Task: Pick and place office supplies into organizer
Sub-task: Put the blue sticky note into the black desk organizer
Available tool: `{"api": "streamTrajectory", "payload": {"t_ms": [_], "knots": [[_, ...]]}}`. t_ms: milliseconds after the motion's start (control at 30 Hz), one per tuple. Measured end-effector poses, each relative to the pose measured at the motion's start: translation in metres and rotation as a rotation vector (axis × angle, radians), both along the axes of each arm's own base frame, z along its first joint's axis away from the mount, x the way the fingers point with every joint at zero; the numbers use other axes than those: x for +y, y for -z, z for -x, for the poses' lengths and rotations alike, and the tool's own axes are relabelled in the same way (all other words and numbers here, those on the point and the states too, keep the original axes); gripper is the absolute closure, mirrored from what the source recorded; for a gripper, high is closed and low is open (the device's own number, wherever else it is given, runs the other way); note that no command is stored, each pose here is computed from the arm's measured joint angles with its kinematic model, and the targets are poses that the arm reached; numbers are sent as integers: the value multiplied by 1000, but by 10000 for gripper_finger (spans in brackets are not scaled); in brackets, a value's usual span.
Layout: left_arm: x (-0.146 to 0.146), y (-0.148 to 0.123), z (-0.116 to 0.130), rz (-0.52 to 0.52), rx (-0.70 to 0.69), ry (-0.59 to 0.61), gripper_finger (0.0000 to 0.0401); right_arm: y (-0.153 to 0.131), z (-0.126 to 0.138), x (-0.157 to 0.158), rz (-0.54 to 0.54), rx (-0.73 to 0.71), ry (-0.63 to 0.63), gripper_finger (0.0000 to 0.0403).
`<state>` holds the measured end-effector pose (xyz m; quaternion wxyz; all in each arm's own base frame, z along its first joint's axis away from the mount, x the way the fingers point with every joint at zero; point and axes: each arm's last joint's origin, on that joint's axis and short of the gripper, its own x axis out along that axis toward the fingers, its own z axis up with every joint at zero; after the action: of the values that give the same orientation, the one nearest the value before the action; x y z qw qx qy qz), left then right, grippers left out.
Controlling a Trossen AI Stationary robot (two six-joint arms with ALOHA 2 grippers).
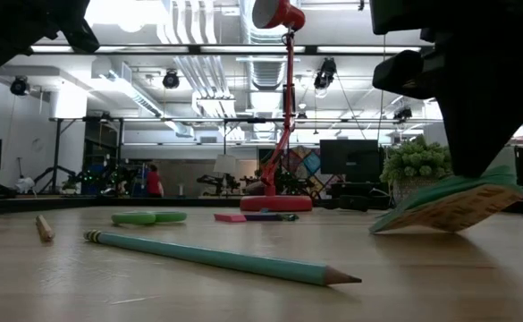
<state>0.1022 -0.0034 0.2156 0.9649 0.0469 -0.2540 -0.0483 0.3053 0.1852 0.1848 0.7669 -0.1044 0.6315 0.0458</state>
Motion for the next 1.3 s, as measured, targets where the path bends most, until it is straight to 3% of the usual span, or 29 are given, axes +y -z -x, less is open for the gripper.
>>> {"api": "streamTrajectory", "payload": {"t_ms": [267,767,1033,1167,1300], "knots": [[0,0,0,0,0,0,335,-4,1,0,2,6,7,395],[0,0,0,0,-1,0,335,-40,1,9,25,10,38,395],[0,0,0,1,-1,1,335,-41,4,14,23,6,43,394],[0,0,0,1,0,1,335,-42,1,16,-15,-29,120,394],[0,0,0,1,-1,1,335,-43,-2,24,-82,-64,80,376]]}}
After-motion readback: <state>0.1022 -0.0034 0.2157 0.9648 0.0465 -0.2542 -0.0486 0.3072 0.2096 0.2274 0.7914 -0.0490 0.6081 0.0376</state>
